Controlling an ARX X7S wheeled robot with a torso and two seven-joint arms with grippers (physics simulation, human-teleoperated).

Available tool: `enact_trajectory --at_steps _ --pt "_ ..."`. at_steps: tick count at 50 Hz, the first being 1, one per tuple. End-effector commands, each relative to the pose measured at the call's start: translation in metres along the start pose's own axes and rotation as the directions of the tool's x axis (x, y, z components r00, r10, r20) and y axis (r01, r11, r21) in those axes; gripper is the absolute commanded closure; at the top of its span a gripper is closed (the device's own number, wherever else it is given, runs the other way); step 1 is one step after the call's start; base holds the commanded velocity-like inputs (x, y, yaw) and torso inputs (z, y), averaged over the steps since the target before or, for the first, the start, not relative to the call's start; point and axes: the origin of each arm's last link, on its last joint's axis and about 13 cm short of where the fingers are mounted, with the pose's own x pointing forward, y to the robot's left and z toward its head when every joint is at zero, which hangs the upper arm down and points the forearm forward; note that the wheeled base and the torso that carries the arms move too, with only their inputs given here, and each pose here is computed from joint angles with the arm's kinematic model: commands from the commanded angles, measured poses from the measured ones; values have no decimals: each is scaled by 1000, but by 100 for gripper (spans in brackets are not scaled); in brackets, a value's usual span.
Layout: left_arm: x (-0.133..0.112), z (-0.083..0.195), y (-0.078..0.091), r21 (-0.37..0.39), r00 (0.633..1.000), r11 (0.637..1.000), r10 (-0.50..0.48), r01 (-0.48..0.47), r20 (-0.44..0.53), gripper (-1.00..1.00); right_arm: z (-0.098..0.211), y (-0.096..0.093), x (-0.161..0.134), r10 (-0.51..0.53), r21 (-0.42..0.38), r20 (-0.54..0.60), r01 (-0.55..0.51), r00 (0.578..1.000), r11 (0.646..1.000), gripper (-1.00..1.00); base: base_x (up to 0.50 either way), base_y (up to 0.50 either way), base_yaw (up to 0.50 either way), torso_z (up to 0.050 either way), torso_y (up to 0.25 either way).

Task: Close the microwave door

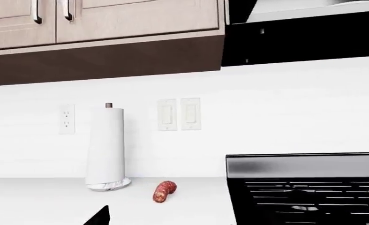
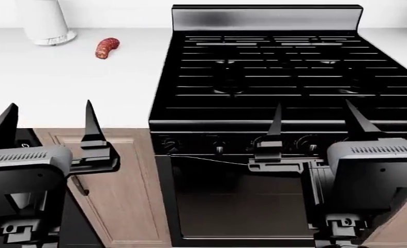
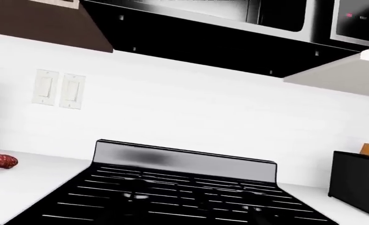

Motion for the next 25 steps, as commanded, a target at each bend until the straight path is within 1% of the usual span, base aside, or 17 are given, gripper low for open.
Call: enact_trajectory --at_steps 1,3,25 --pt "0 2 0 1 1000 1000 -1 1 5 -100 1 0 1 2 2 -1 -2 1000 1000 -100 0 500 0 0 0" --pt "0 3 0 16 1000 1000 8 -9 29 -100 1 0 1 2 4 -1 -2 1000 1000 -100 0 500 0 0 0" --pt "0 6 0 8 999 1000 0 0 39 -100 3 1 4 24 5 -7 -24 1000 1000 -100 0 500 0 0 0"
